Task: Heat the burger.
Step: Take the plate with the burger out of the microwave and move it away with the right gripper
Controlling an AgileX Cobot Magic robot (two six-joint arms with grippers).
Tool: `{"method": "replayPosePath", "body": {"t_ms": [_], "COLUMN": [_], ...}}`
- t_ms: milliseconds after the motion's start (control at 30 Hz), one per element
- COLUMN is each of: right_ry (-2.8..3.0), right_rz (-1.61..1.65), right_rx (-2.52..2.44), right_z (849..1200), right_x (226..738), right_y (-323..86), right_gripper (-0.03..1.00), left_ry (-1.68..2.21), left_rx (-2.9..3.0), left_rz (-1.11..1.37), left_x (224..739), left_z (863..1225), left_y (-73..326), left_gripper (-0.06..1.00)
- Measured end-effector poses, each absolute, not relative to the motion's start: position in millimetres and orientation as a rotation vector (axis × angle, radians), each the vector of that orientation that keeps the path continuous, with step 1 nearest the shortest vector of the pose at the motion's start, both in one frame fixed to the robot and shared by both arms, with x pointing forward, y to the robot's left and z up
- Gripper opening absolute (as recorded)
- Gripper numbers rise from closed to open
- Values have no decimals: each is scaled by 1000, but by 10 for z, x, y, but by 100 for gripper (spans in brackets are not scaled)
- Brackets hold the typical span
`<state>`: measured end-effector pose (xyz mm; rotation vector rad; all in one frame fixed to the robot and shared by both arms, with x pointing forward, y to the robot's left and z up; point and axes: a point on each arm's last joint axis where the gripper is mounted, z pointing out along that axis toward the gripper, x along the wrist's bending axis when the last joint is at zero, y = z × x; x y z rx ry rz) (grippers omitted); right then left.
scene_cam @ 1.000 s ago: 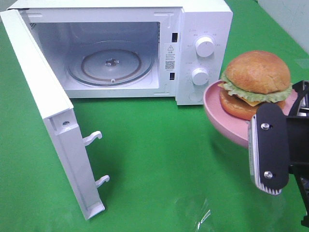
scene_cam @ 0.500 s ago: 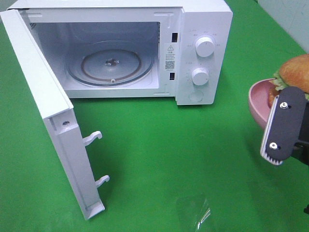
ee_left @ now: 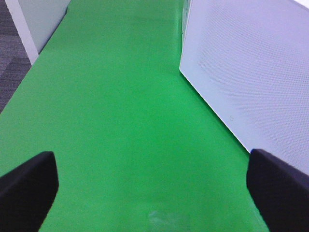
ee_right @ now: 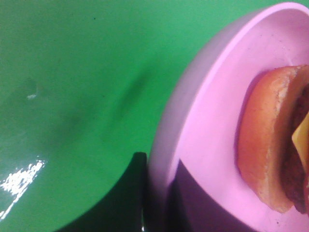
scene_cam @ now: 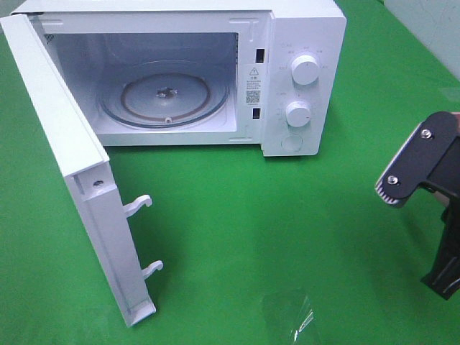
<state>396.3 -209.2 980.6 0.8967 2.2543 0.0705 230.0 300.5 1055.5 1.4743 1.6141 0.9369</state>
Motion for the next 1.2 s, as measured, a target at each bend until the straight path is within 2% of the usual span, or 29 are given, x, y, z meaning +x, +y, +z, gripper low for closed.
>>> {"method": "replayPosePath", "body": {"t_ms": [600, 933, 1200], "right_ry": [2120, 2030, 2057], "right_rz": [-69, -152, -184], "right_rx": [1237, 1422, 1485], "right_z": [9200, 8987, 8802], "right_x": [4239, 4576, 4655], "right_y": [-1876, -1985, -2055], "right_gripper": [8, 9, 11], "left_ry": [1614, 1614, 1614], "left_rx": [1474, 1474, 1474], "left_rz": [937, 937, 937], "left_x": [2300, 2300, 2300], "left_z": [10555, 10555, 10555], "left_y": [3005, 3005, 3005], "left_gripper": [98, 98, 98]}}
